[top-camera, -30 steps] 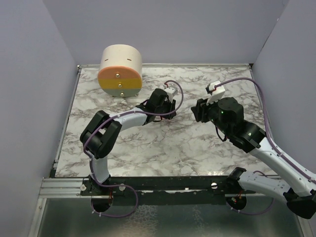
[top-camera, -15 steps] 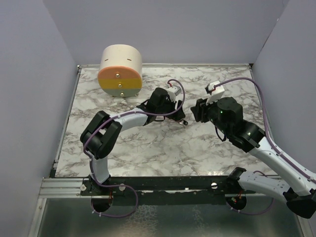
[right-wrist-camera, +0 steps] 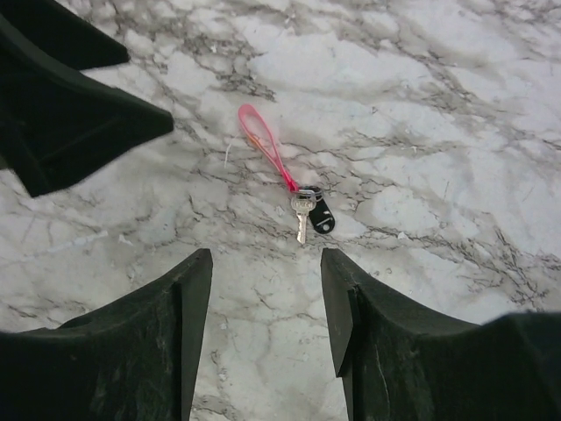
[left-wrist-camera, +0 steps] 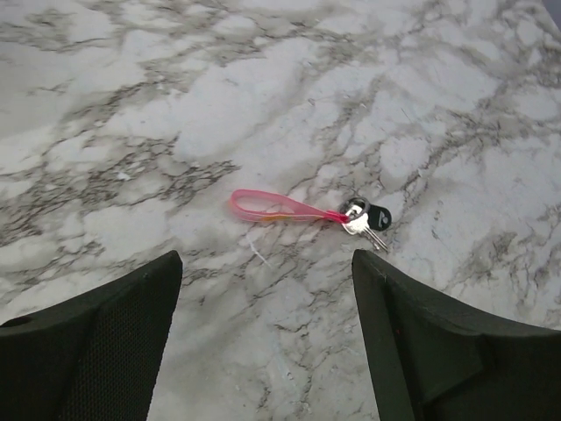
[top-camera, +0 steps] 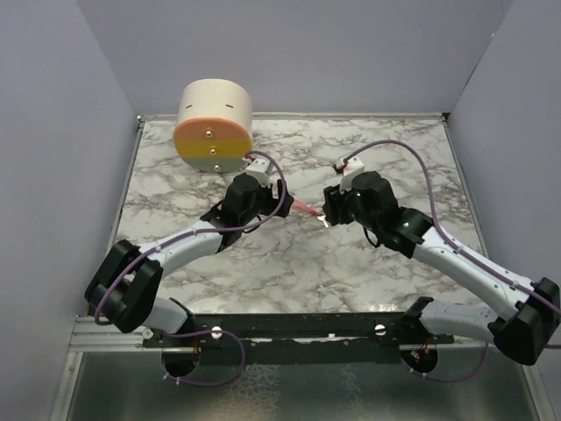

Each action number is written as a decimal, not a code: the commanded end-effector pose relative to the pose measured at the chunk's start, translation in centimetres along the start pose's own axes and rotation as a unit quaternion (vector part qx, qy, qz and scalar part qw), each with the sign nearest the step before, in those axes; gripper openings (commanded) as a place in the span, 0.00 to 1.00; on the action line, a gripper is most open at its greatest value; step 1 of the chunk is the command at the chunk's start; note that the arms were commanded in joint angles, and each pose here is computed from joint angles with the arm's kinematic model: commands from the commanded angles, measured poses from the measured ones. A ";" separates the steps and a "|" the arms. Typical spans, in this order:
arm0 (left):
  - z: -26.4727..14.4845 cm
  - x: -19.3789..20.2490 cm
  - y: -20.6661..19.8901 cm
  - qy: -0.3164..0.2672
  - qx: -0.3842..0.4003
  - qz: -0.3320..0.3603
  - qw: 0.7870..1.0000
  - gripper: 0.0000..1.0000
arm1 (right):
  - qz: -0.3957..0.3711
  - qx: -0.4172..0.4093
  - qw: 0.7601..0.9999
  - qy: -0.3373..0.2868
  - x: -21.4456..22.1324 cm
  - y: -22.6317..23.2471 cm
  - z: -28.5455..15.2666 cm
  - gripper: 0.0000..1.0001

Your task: Put the keys on the keyring

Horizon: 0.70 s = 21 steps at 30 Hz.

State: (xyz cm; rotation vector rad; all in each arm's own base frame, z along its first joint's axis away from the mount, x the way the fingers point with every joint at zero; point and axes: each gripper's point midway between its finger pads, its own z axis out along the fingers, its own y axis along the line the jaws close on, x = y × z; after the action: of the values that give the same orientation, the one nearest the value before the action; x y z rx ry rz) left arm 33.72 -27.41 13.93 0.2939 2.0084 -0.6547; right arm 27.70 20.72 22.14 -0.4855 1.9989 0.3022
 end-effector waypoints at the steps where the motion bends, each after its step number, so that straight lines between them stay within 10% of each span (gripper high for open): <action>1: -2.6 -3.5 2.8 -0.095 -0.069 -0.034 0.992 0.84 | -0.039 -0.040 0.998 0.032 1.3 1.9 3.7 0.55; 21: -8.1 -5.3 5.9 -0.169 -0.104 -0.050 0.979 0.99 | -0.128 -0.052 0.974 0.180 7.3 5.0 19.9 0.66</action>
State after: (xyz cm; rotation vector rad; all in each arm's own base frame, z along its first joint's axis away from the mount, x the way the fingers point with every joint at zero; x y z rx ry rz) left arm 33.22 -18.72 18.46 -0.0077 1.8056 -0.5125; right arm 36.88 30.50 7.63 -0.8631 2.2546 0.1566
